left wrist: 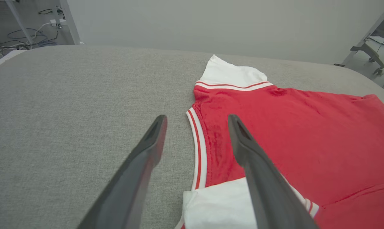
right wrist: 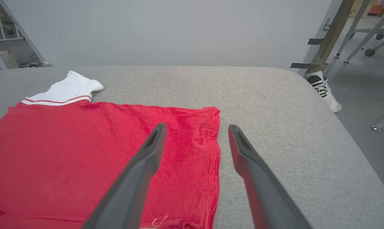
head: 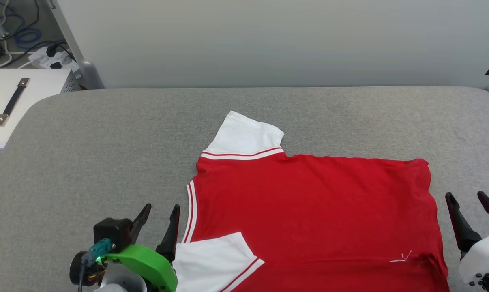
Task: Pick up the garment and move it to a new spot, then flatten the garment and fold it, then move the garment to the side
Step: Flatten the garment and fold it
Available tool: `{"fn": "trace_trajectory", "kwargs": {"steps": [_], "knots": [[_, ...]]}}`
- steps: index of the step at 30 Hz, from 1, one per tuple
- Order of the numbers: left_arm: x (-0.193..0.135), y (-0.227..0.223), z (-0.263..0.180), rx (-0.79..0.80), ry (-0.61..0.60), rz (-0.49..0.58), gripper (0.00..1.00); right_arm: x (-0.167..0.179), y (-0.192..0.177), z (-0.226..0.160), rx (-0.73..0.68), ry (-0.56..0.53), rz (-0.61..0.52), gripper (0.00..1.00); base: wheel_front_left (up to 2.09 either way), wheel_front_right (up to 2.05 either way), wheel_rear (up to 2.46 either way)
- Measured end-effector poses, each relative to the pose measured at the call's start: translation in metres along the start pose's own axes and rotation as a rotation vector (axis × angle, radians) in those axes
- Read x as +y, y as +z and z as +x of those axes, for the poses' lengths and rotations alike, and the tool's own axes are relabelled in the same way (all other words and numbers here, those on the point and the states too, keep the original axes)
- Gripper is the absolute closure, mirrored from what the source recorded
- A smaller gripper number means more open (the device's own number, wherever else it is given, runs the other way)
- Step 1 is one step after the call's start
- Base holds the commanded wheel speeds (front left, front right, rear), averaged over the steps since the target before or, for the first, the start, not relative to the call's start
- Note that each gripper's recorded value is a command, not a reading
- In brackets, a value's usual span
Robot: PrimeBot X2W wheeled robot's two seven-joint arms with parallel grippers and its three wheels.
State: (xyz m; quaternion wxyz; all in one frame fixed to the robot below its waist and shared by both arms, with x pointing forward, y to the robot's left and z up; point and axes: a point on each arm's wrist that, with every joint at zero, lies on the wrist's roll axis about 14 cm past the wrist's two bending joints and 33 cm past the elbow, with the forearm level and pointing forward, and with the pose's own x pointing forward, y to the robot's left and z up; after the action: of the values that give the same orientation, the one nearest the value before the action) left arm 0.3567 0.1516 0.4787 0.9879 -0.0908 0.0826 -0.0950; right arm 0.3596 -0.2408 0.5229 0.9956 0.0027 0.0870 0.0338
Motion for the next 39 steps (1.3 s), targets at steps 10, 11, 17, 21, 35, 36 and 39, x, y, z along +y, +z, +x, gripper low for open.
{"fn": "trace_trajectory", "kwargs": {"steps": [10,11,17,21,35,36,39], "knots": [[-0.019,0.064,0.002,-0.281,-0.052,-0.003,0.0,0.019,0.03,-0.009,-0.26,0.011,0.02,0.0,0.0,0.0,0.0],[-0.02,0.062,0.0,-0.286,-0.054,0.001,0.0,0.021,0.032,-0.01,-0.283,0.01,0.026,0.0,0.0,0.0,0.0],[-0.023,0.048,-0.004,-0.279,-0.057,-0.003,0.0,0.027,0.035,-0.013,-0.379,-0.007,0.041,0.0,0.0,0.0,0.0],[-0.023,0.047,0.0,-0.287,-0.051,-0.016,0.0,0.031,0.025,-0.012,-0.363,-0.009,0.059,0.0,0.0,0.0,0.0],[-0.032,0.047,0.059,-0.267,-0.129,0.036,0.0,0.035,0.009,0.012,-0.313,-0.002,0.071,0.0,0.0,0.0,0.0],[-0.033,0.045,0.069,-0.245,-0.146,0.035,0.0,0.036,0.009,0.014,-0.311,-0.004,0.075,0.0,0.0,0.0,0.0],[-0.043,0.044,0.103,-0.142,-0.218,0.037,0.0,0.04,0.007,0.023,-0.3,0.007,0.078,0.0,0.0,0.0,0.0]]}}
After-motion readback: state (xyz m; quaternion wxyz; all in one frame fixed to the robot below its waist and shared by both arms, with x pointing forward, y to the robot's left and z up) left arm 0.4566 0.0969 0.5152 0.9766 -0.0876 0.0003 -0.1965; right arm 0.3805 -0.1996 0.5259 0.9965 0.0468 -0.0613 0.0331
